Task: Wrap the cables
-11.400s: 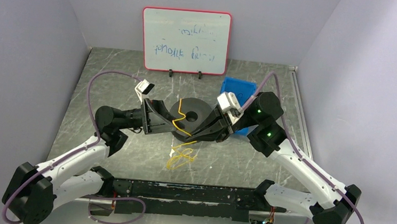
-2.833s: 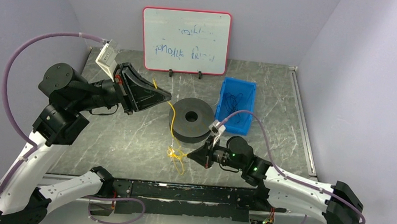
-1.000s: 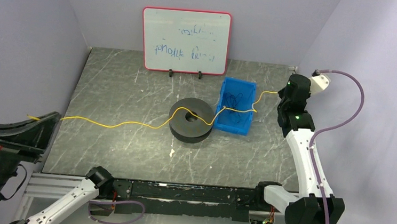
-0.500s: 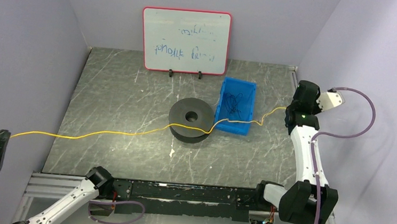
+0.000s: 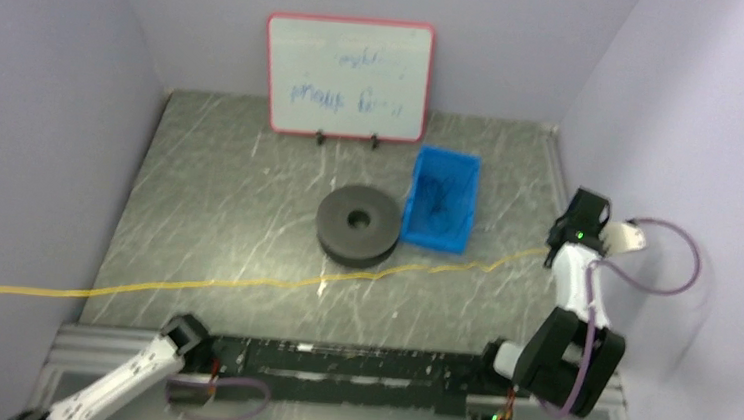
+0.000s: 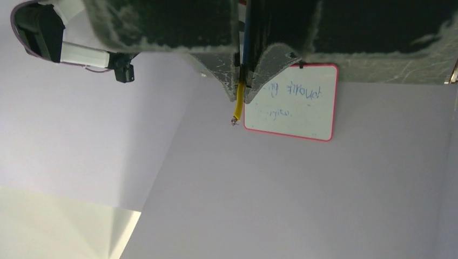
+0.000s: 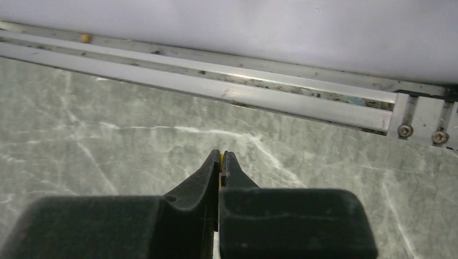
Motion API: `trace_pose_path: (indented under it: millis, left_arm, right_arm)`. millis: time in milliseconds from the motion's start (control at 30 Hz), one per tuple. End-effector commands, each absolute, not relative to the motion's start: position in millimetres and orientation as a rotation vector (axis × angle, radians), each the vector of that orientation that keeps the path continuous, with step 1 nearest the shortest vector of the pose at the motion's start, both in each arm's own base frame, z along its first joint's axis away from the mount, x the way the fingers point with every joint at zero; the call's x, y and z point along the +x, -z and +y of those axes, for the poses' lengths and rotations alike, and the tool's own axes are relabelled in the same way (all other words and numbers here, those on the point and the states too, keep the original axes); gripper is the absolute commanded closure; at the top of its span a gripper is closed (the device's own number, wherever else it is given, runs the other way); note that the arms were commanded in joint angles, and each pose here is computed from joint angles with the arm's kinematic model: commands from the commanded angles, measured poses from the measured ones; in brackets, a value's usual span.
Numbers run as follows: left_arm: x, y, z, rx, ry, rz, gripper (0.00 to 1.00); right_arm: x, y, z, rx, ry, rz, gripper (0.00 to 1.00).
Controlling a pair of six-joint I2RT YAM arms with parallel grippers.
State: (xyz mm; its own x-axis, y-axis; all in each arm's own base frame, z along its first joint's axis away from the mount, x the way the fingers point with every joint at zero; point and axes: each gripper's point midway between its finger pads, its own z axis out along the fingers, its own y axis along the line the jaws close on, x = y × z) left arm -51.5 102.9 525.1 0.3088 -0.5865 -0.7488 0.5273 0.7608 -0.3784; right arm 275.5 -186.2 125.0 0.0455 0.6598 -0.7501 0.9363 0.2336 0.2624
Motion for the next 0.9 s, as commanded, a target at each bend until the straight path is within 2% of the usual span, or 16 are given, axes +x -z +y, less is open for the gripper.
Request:
trace_pose_path:
  millis: [0, 300, 433, 467, 567, 600, 700, 867]
  left_arm:
    - [-62, -515, 121, -0.084, 0.784, 1.014, 0.93]
    - [-69, -513, 129, -0.063, 0.836, 1.002, 0.93]
    - [-64, -510, 122, -0.048, 0.84, 1.023, 0.93]
    - [-62, -510, 120, -0.044, 0.84, 1.029, 0.93]
    - [-58, -510, 114, -0.033, 0.841, 1.041, 0.93]
    - [-57, -510, 113, -0.029, 0.846, 1.042, 0.93]
    - [-54, -510, 108, -0.022, 0.849, 1.047, 0.93]
    - [-41, -511, 90, -0.002, 0.857, 1.085, 0.93]
  right_arm:
    - [263, -101, -196, 1.598, 0.434, 1.672, 1.0]
    - [243, -55, -207, 1.728, 0.44, 1.737, 1.0]
    - [246, -57, -209, 1.698, 0.414, 1.752, 0.99]
    - [249, -60, -209, 1.68, 0.4, 1.757, 0.88]
    - [262, -78, -207, 1.613, 0.332, 1.752, 0.39]
    - [265, -84, -206, 1.603, 0.311, 1.743, 0.32]
    - [280, -106, -198, 1.546, 0.217, 1.724, 0.19]
    - [321, -162, -159, 1.341, 0.033, 1.701, 0.12]
